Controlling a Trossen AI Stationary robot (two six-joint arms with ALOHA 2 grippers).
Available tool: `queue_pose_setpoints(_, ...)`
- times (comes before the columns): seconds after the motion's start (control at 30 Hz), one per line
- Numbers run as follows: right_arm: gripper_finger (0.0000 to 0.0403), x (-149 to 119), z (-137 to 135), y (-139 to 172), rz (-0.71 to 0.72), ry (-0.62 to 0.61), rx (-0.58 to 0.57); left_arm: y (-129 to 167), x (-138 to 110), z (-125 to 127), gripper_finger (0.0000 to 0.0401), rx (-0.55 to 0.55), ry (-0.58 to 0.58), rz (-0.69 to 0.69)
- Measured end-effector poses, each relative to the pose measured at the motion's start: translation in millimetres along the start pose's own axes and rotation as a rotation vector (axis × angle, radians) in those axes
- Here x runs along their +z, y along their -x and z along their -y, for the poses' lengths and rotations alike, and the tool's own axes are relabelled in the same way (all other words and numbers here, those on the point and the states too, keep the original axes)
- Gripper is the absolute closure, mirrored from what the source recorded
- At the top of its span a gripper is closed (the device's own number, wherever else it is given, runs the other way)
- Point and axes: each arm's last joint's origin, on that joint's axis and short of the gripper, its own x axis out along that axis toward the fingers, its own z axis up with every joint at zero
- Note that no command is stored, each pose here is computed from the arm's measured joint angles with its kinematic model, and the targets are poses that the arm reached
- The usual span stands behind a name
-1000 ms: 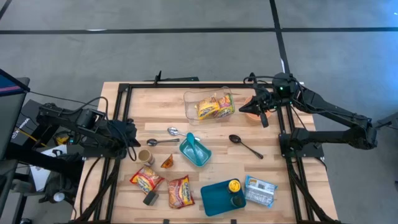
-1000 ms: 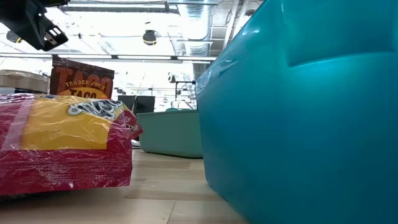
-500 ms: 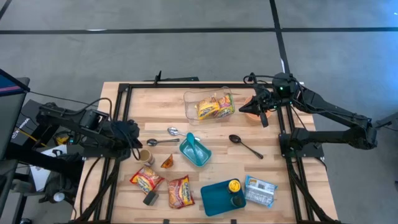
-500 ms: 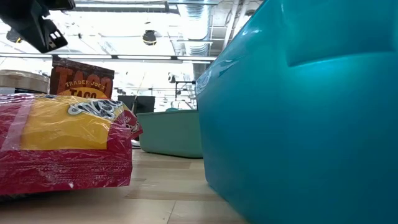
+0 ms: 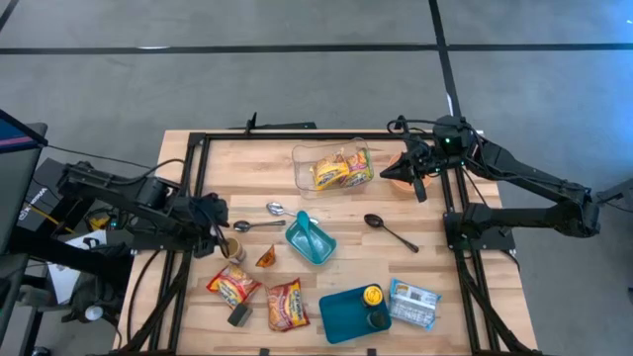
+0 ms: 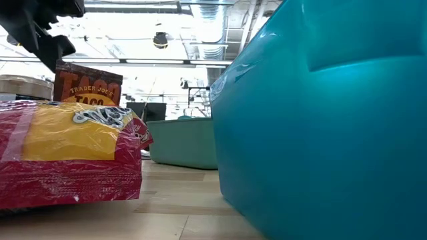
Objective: Pick & Place Food Item
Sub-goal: Put the golden seasoning bottle into the blue bin
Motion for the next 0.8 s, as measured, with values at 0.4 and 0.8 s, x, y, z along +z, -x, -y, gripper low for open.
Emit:
queue_pose_setpoints(0.4,0.0403,0,0,0,0.000,0.000,0.000,-2,-3,2,0.0059,-0.080,-0.003,-0.078)
queue_pose_setpoints(0.8,0.0403,0,0,0,0.000,0.008,0.000,0,-18,-3,0.0079,-0.048,-0.002,-0.245)
